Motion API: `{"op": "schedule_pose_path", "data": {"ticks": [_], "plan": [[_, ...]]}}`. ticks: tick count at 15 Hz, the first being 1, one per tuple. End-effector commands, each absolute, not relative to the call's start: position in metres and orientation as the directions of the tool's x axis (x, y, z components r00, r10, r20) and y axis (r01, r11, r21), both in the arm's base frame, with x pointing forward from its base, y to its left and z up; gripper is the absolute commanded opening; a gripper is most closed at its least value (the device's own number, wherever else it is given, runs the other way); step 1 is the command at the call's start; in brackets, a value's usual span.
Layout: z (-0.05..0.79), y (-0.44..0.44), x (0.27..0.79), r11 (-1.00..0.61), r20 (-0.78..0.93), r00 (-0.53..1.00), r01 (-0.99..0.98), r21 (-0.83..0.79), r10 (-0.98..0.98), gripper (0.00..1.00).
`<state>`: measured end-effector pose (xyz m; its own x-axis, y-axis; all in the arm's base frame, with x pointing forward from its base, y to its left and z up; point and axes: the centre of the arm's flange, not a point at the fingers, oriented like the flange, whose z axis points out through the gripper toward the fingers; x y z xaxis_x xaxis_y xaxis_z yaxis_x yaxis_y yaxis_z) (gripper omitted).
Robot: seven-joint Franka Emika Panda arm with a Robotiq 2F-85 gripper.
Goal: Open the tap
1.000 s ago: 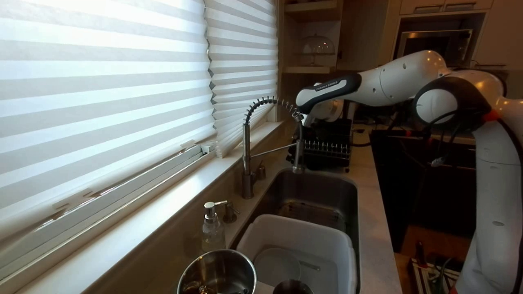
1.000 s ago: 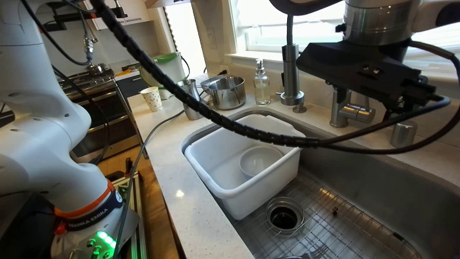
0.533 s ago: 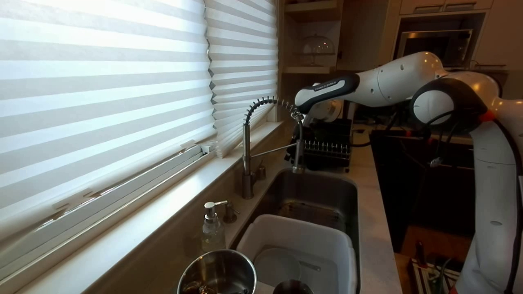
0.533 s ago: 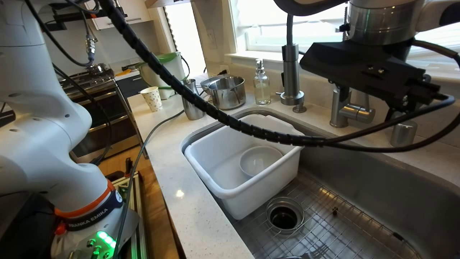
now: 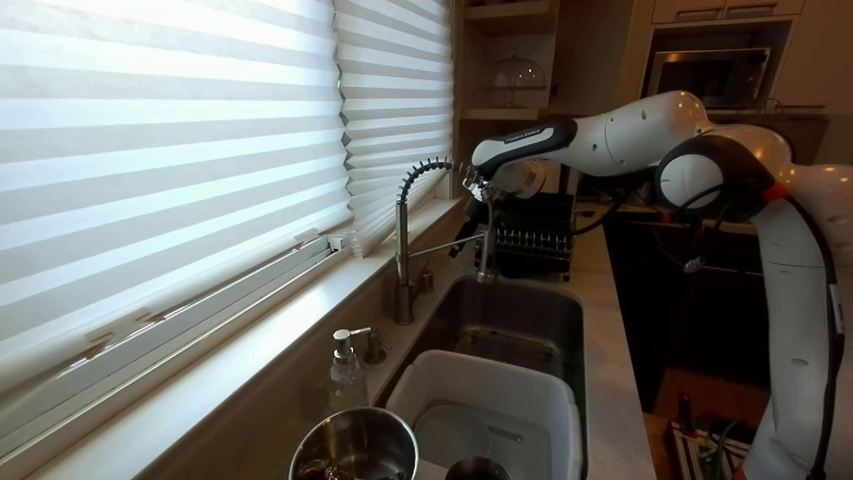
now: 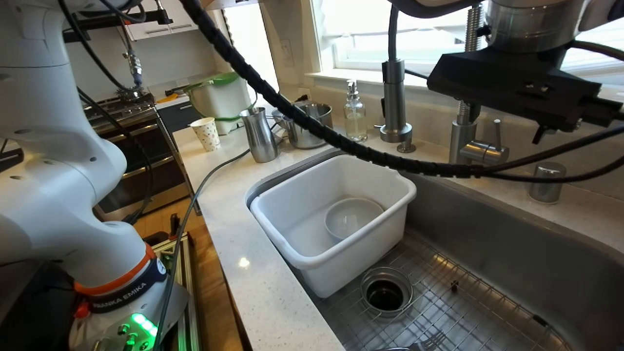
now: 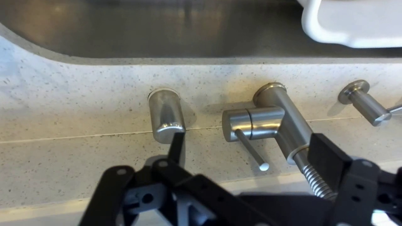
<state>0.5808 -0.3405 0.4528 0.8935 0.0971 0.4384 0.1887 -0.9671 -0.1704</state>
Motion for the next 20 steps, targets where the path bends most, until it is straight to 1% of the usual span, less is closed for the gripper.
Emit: {"op": "schedule_pose_path", "data": {"ticks": [1,11,20], "plan": [[0.444,-0.357,0.602,-0.952,0.484,0.868,0.232,-0.198,0.111,1.00],[0.414,-0.356,0.644,-0.921,0.523,0.851,0.229,-0.315,0.033,1.00],[0.409,-0.355,0.659,-0.936,0.544,0.837,0.239,-0.257,0.064,1.00]]}}
